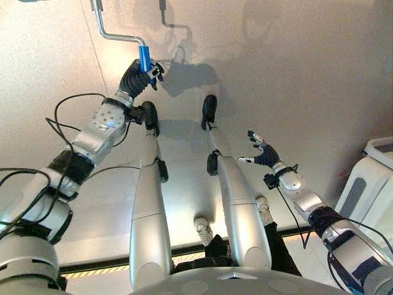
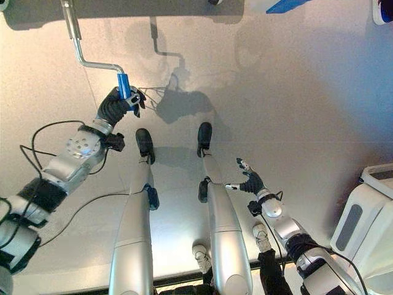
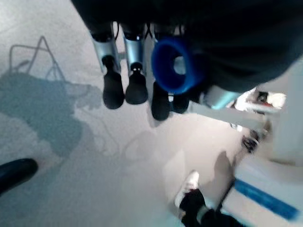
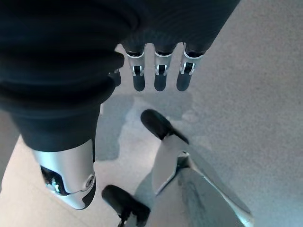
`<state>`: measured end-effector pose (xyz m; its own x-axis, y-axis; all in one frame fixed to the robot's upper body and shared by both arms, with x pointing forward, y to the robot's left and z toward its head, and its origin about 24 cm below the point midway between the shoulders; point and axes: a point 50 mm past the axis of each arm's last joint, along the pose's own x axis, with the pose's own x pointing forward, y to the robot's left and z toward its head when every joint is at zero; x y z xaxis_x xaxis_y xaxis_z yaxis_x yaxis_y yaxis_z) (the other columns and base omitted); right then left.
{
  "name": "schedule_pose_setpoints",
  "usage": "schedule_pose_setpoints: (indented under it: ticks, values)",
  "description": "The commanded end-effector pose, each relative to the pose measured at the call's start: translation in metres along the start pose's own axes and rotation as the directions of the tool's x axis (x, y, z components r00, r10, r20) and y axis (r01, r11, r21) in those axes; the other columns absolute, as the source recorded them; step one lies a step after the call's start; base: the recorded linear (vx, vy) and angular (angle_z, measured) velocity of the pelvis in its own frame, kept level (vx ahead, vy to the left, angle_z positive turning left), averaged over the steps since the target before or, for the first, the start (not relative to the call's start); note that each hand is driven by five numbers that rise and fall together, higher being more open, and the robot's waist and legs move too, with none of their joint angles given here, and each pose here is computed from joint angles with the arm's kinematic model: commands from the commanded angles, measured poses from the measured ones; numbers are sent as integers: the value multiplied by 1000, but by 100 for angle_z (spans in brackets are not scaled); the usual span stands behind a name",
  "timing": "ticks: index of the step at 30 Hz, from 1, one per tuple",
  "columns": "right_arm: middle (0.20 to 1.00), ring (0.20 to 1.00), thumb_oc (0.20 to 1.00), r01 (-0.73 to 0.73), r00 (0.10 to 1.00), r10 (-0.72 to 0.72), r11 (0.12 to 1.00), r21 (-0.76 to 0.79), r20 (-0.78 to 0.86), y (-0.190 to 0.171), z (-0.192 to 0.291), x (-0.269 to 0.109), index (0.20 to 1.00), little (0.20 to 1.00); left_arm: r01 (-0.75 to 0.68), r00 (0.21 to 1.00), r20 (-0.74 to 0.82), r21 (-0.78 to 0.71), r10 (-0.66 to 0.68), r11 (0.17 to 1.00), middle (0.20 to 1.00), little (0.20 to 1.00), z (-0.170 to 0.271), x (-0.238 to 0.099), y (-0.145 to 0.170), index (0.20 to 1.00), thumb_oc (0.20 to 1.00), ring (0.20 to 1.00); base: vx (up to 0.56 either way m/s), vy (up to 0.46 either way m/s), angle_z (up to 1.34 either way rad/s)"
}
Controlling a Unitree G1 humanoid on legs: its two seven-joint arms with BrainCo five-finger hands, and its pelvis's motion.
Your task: Raise the hospital bed
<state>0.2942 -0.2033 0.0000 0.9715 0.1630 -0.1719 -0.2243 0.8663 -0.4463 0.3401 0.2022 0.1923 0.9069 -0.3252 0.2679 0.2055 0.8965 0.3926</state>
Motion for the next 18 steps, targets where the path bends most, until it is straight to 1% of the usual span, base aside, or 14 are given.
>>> schedule_pose_setpoints:
  ticks: [1, 3, 4, 5, 7, 15, 18]
  values:
    - [1000, 1000, 1000, -8, 997, 6, 1000, -28, -79, -5, -27, -26, 1000, 1000, 248, 933, 275, -22, -233, 968, 200, 200, 44, -22, -36, 200, 200, 200, 0, 0, 0]
    - [1000, 1000, 1000, -16, 996, 13, 999, -28, -90, -4, -30, -28, 1000, 1000, 284, 926, 269, -40, -263, 958, 200, 200, 45, -35, -35, 200, 200, 200, 0, 0, 0]
    - [1000, 1000, 1000, -16, 996, 13, 999, -28, -90, -4, -30, -28, 1000, 1000, 283, 926, 269, -40, -263, 958, 200, 200, 45, -36, -35, 200, 200, 200, 0, 0, 0]
    - [1000, 1000, 1000, -21, 994, 18, 999, -30, -105, -4, -34, -31, 1000, 1000, 311, 922, 259, -46, -290, 949, 200, 200, 46, -48, -33, 200, 200, 200, -3, -2, 3]
    - [1000, 1000, 1000, -22, 993, 18, 999, -32, -113, -5, -36, -33, 1000, 1000, 328, 919, 243, -40, -310, 944, 200, 200, 46, -58, -31, 200, 200, 200, 2, 2, 3]
    - [1000, 1000, 1000, -33, 986, 26, 999, -39, -165, -5, -50, -42, 1000, 1000, 344, 926, 188, -66, -328, 936, 200, 200, 46, -88, -19, 200, 200, 200, 0, -1, 0]
    - [1000, 1000, 1000, -34, 983, 25, 998, -43, -180, -7, -53, -46, 1000, 1000, 320, 940, 151, -79, -306, 944, 200, 200, 40, -97, -13, 200, 200, 200, 0, 0, 0]
